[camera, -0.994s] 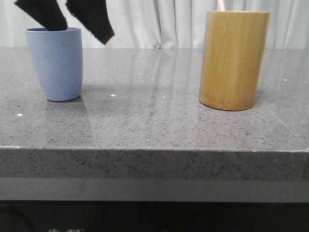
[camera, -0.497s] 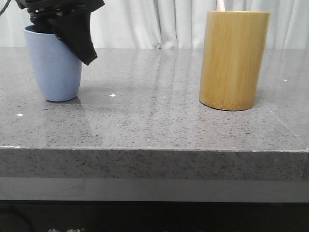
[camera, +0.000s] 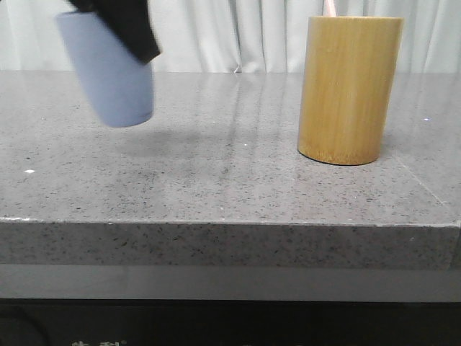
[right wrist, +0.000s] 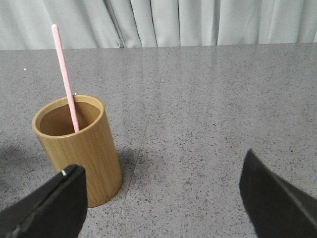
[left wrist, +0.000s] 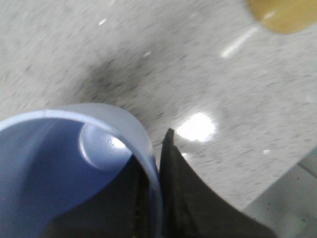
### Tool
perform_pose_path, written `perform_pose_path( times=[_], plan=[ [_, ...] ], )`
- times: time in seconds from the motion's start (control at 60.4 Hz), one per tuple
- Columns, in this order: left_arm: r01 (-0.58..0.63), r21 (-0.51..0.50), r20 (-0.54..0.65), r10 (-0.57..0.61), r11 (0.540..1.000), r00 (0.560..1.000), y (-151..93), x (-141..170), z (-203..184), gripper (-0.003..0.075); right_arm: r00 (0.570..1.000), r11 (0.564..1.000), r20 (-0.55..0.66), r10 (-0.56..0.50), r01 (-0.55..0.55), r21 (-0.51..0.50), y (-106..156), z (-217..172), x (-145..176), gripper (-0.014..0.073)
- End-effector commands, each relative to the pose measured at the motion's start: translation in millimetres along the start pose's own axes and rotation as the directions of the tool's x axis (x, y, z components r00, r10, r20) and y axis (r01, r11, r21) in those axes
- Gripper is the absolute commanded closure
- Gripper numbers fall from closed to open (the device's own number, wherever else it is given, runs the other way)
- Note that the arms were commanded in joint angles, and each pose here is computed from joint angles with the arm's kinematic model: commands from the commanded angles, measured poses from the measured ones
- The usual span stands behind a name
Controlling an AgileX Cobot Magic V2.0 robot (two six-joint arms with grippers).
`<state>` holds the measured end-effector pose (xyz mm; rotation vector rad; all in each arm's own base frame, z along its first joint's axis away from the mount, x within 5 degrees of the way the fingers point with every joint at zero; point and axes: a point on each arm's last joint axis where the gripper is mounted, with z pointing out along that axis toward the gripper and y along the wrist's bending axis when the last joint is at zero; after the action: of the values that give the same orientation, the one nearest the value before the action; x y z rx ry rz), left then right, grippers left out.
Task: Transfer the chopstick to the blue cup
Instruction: 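Carry the blue cup with the left gripper beside the bamboo holder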
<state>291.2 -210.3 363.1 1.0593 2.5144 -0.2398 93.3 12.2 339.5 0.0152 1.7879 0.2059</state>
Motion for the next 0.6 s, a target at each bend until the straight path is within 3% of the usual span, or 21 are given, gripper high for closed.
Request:
perform_pose_path(
  times=[0.0, 0.199, 0.381, 0.497, 0.58],
  plan=[
    [-0.045, 0.027, 0.098, 0.042, 0.999, 0.994, -22, -13, -21, 0.0738, 0.995, 1.000, 0.098, 0.000, 0.000, 0.003, 1, -3, -18, -0.0038],
    [-0.132, 0.068, 0.101, 0.124, 0.989, 0.987, -56, -33, -2, 0.0738, 0.996, 1.000, 0.089, 0.000, 0.000, 0.003, 1, -3, -17, -0.0038],
    [-0.154, 0.085, 0.070, 0.148, 0.984, 0.987, -67, -39, 15, 0.0733, 0.996, 1.000, 0.089, 0.000, 0.000, 0.003, 1, -3, -17, -0.0038],
    [-0.155, 0.078, 0.068, 0.150, 0.985, 0.986, -66, -40, 18, 0.0636, 0.996, 1.000, 0.089, 0.000, 0.000, 0.003, 1, -3, -17, -0.0038],
    [-0.155, 0.068, 0.082, 0.149, 0.986, 0.985, -65, -41, 18, 0.0512, 0.996, 1.000, 0.087, 0.000, 0.000, 0.003, 1, -3, -17, -0.0038]
  ],
)
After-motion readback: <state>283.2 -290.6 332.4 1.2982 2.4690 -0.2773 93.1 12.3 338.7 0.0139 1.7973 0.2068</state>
